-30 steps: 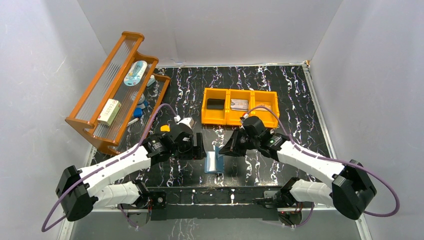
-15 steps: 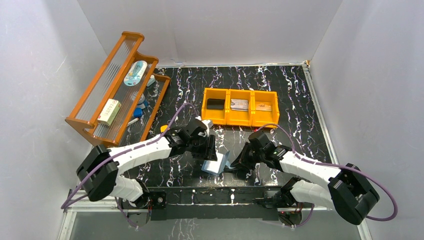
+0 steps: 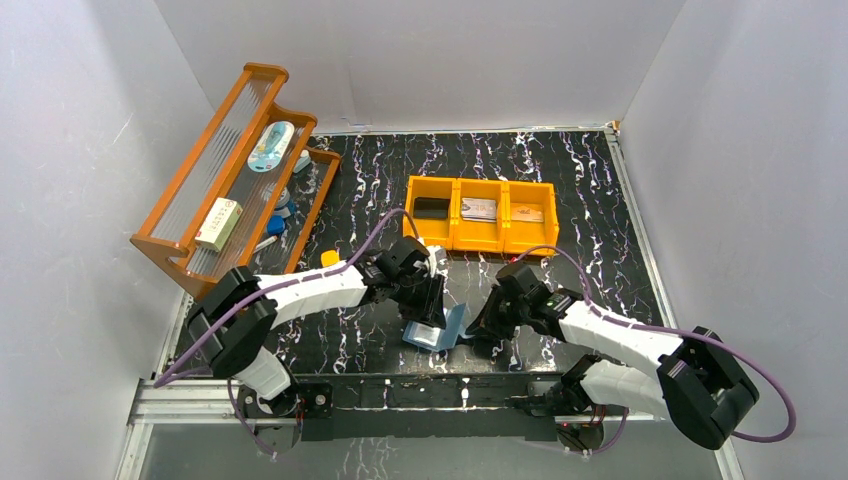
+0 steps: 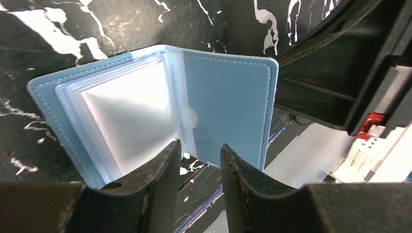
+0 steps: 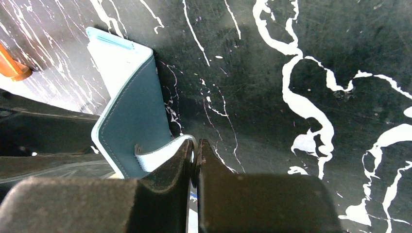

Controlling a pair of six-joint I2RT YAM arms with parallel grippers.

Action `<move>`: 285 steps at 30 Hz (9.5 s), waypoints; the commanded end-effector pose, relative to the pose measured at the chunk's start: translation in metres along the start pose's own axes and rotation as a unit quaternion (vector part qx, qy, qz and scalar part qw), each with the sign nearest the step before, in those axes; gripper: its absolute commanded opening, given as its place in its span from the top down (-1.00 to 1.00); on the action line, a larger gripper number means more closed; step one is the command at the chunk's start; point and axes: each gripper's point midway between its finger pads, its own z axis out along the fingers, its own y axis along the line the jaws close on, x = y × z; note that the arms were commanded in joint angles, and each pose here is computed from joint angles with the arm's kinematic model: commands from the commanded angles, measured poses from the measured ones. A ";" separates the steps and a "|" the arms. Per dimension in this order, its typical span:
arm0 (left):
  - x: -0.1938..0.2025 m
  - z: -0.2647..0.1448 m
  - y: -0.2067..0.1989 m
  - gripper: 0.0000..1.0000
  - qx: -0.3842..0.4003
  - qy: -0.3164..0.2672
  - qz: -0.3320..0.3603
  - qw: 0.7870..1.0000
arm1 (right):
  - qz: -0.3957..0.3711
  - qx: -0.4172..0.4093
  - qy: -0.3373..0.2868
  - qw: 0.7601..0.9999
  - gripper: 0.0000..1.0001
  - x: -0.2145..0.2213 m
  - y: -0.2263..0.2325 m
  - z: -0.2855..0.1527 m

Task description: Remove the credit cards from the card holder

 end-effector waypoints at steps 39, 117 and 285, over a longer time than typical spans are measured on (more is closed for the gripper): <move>0.020 0.026 0.016 0.18 -0.031 0.039 -0.005 0.999 | -0.023 -0.061 -0.008 0.998 0.63 -0.013 0.067 -0.019; 0.026 -0.082 0.090 0.21 -0.173 -0.202 -0.116 0.957 | -0.180 0.212 -0.046 0.959 -0.34 0.024 0.037 0.039; 0.059 -0.003 0.060 0.28 -0.044 0.034 -0.063 0.996 | -0.035 -0.068 0.032 0.997 0.80 0.020 0.042 0.038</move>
